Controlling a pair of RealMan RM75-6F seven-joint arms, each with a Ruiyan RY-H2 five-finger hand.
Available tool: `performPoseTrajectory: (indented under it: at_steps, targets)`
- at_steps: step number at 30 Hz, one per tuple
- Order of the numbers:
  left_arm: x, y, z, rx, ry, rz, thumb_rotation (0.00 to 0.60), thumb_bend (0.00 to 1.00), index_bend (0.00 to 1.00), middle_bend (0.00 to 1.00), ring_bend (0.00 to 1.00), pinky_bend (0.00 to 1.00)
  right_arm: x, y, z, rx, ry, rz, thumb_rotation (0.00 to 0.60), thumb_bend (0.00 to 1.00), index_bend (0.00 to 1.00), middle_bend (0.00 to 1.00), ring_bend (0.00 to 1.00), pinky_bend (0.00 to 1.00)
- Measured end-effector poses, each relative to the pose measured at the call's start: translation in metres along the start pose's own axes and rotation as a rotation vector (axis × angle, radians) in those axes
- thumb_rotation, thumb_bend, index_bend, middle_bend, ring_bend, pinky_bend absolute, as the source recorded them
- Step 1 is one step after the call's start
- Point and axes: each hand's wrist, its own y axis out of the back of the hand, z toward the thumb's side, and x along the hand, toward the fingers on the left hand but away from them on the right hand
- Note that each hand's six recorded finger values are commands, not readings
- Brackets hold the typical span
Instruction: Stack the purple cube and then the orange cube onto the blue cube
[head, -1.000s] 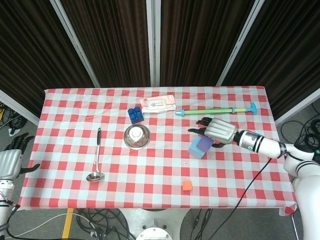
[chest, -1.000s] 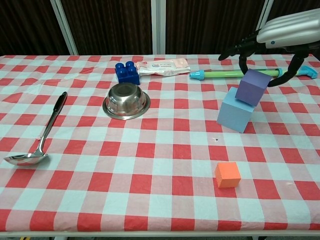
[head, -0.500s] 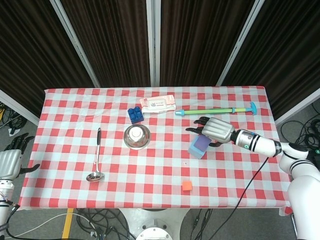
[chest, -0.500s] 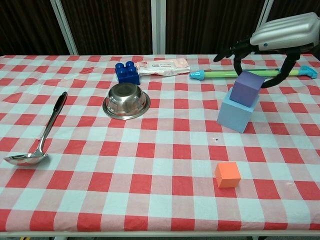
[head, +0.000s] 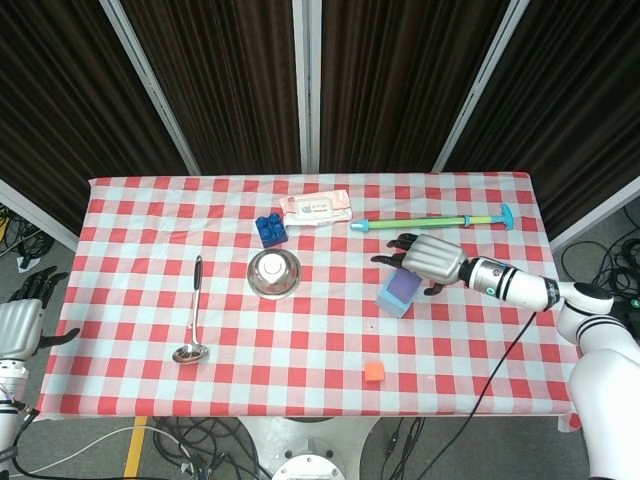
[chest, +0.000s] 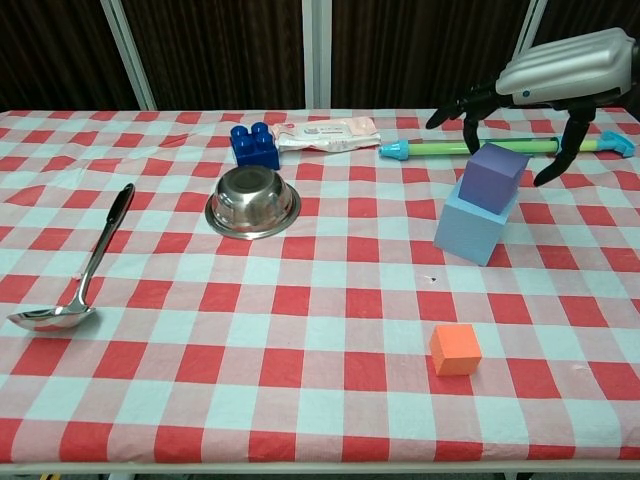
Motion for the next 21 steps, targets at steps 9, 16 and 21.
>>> performPoseTrajectory:
  at_steps: [9, 16, 21]
  targets:
    - [0.000, 0.002, 0.001, -0.001, -0.005, 0.007, 0.600, 0.09, 0.23, 0.21, 0.12, 0.26, 0.008, 0.023, -0.003, 0.069, 0.010, -0.032, 0.600, 0.00, 0.00, 0.20, 0.00, 0.15]
    - [-0.001, 0.002, 0.003, 0.003, -0.009, 0.008, 0.600, 0.09, 0.23, 0.21, 0.12, 0.26, 0.015, 0.048, 0.022, 0.092, 0.090, -0.110, 0.600, 0.00, 0.00, 0.20, 0.00, 0.15]
    - [-0.001, 0.002, 0.001, 0.004, -0.004, 0.010, 0.600, 0.09, 0.23, 0.21, 0.12, 0.26, 0.013, 0.058, 0.059, 0.102, 0.190, -0.137, 0.600, 0.00, 0.00, 0.22, 0.01, 0.14]
